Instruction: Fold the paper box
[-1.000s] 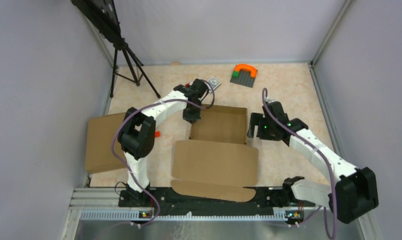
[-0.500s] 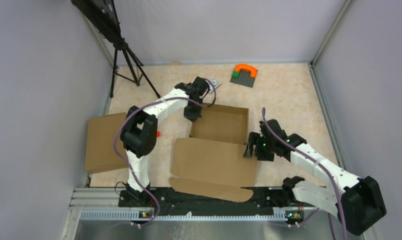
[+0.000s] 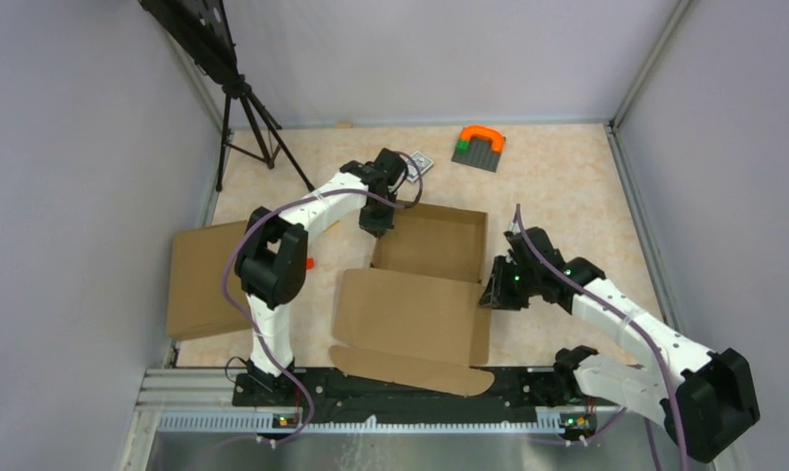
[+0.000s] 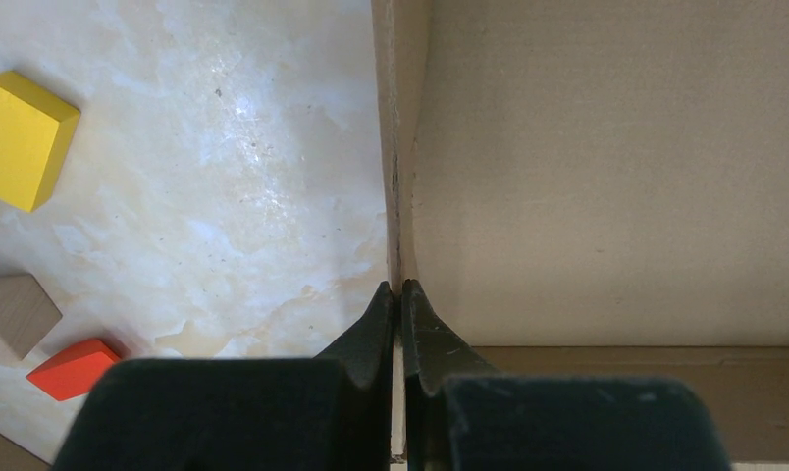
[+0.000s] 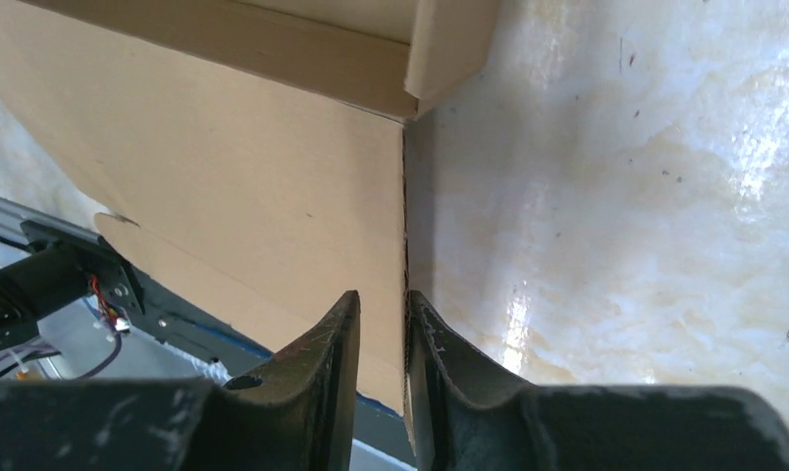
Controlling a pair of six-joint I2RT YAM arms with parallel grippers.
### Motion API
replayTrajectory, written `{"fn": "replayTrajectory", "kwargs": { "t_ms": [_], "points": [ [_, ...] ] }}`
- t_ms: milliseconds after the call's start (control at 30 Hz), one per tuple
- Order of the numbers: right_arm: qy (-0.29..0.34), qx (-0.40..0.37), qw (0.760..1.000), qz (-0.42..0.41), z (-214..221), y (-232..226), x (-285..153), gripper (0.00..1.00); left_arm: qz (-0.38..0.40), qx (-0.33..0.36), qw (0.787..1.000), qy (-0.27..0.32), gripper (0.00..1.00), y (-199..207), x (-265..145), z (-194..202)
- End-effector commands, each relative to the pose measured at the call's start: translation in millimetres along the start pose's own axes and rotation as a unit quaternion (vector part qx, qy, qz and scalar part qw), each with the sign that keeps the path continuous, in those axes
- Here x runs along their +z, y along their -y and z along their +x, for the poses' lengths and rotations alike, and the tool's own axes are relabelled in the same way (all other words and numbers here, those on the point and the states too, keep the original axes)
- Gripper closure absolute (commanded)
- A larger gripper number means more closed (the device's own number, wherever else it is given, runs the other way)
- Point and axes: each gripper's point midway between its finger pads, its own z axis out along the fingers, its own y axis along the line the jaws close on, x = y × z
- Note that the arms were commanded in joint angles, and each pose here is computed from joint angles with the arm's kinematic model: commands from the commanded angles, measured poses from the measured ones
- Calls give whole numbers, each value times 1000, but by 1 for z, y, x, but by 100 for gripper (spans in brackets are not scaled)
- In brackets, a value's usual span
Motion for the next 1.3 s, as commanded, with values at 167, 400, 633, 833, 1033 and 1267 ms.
{"fn": "replayTrajectory", "kwargs": {
  "t_ms": [167, 400, 633, 833, 1033, 1267],
  "points": [
    [32, -25, 999, -28, -34, -33, -4, 76, 45, 3, 999, 4, 100, 21, 0, -1],
    [40, -40, 998, -8, -55, -42, -5, 100, 46, 11, 999, 3, 100, 22, 1, 0],
    [38, -55, 998, 0, -66, -47, -5, 95, 55, 27, 998, 6, 100, 24, -2, -2],
    [57, -86, 995, 7, -75, -47, -19, 30, 63, 52, 997, 16, 100, 28, -4, -9],
    [116, -83, 987, 80, -125, -13, -53, 28, 93, 110, 989, 16, 100, 37, -6, -12],
    [143, -111, 979, 91, -160, -16, -54, 27, 87, 267, 955, 93, 100, 53, -14, -38]
  ]
}}
